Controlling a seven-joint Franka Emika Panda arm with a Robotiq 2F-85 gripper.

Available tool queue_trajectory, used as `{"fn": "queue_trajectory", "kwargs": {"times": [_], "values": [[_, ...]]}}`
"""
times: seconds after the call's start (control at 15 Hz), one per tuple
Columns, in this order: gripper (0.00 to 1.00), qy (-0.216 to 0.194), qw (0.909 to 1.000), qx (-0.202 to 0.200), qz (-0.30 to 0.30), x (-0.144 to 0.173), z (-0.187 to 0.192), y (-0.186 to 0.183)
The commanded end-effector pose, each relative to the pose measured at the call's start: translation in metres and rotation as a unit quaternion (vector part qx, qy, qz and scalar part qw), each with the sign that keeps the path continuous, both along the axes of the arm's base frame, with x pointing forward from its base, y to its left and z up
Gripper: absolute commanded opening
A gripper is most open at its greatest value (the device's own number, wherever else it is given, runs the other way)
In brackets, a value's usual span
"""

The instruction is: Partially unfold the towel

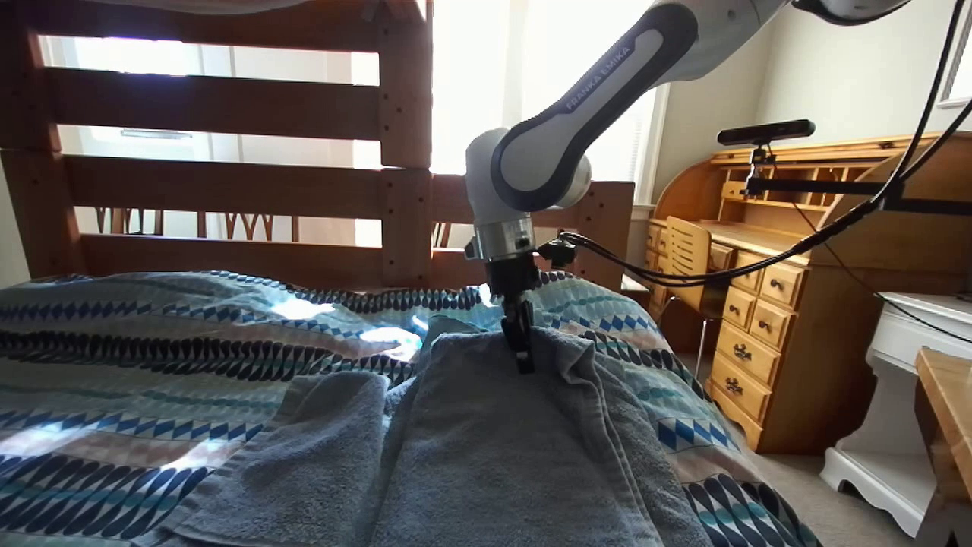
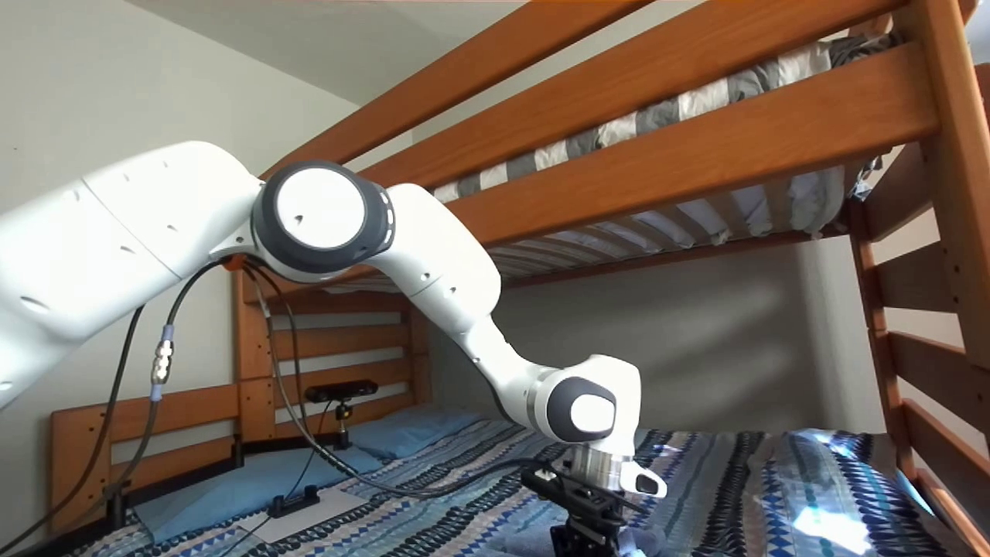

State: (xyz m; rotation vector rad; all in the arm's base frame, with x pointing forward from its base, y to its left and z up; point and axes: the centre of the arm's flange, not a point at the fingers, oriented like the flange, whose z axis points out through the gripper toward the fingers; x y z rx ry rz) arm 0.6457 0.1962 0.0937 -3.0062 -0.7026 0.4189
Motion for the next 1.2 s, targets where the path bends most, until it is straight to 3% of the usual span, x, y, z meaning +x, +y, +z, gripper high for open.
{"fn": "queue_trajectory", "kwargs": {"times": [0.0,0.67,1.13], "values": [[0.04,-0.016,0.9998,-0.002,0.008,0.017,0.001,-0.029],[0.04,-0.052,0.9959,-0.007,0.074,0.032,0.021,-0.003],[0.04,-0.077,0.9908,-0.008,0.111,0.065,0.068,0.04]]}}
